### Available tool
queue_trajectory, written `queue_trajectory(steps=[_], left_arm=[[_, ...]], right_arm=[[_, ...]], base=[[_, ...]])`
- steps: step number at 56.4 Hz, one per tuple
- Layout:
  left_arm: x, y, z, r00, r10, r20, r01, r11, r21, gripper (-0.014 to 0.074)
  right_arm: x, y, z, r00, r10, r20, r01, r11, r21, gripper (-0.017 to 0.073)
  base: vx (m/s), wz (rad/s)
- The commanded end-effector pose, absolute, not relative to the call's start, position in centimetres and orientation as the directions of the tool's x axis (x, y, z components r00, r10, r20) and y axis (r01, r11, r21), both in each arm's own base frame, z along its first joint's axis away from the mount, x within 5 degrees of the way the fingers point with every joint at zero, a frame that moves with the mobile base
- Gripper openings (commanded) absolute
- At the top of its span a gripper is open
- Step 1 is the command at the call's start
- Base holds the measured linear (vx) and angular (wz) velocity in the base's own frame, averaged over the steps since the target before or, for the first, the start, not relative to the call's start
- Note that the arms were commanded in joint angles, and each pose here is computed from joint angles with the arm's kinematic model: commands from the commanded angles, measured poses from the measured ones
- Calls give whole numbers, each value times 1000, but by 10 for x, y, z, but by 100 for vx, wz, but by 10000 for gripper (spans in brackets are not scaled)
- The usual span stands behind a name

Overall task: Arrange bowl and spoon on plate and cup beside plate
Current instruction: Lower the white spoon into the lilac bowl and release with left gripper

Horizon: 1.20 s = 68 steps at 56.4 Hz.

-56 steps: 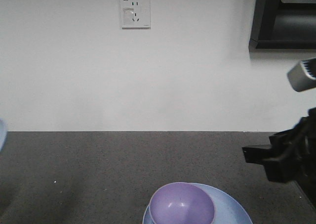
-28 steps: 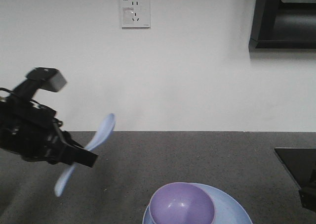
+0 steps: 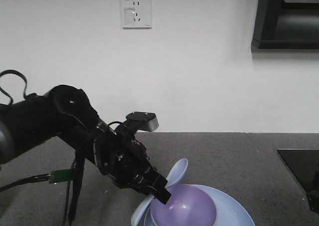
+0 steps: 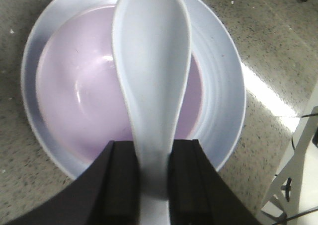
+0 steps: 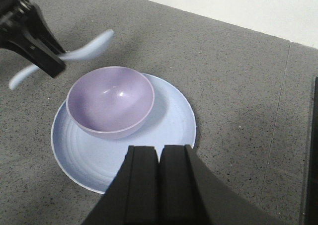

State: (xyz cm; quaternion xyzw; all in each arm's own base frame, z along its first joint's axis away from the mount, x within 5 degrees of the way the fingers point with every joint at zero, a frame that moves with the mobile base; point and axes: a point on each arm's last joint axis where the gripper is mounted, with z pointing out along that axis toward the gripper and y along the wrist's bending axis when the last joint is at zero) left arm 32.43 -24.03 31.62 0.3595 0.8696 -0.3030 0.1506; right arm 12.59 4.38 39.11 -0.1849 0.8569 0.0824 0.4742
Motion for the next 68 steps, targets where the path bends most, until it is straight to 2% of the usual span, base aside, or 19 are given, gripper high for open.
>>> queue_trajectory(steps=[1,10,18,36,45,57,63,68], left_arm=[[322,-250,339,-708,454,-541,701,549,-456,4],[329,-255,326,-718,449,-532,690,561,-457,30],[330,-259,326,-702,448,-554,704,555,-442,102],[330,-261,326,-694,443,-568,709,556,-434,418],[329,-261,326,-676,463,-573,728,540,-422,529],[321,-254,338,-645,507,-571,756,529,-384,549],[314,-242,359,-598,562,-572,788,543,-290,549],[306,-223,385,-577,604,-550,782,602,-160,549]], right_arm=[[127,43,405,-396,-216,-892,-380,923,-55,-12],[127,42,405,-394,-225,-891,-377,924,-67,-12],[127,42,405,-394,-227,-891,-376,924,-69,-12],[127,42,405,-394,-228,-890,-376,924,-70,-12],[127,42,405,-396,-228,-889,-376,924,-70,-12],[127,42,405,-397,-229,-889,-376,924,-70,-12],[127,42,405,-397,-229,-889,-376,924,-70,-12],[127,42,405,-397,-229,-889,-376,924,-70,-12]], base=[[0,0],[0,0],[0,0],[0,0],[0,0],[0,0],[0,0],[0,0]])
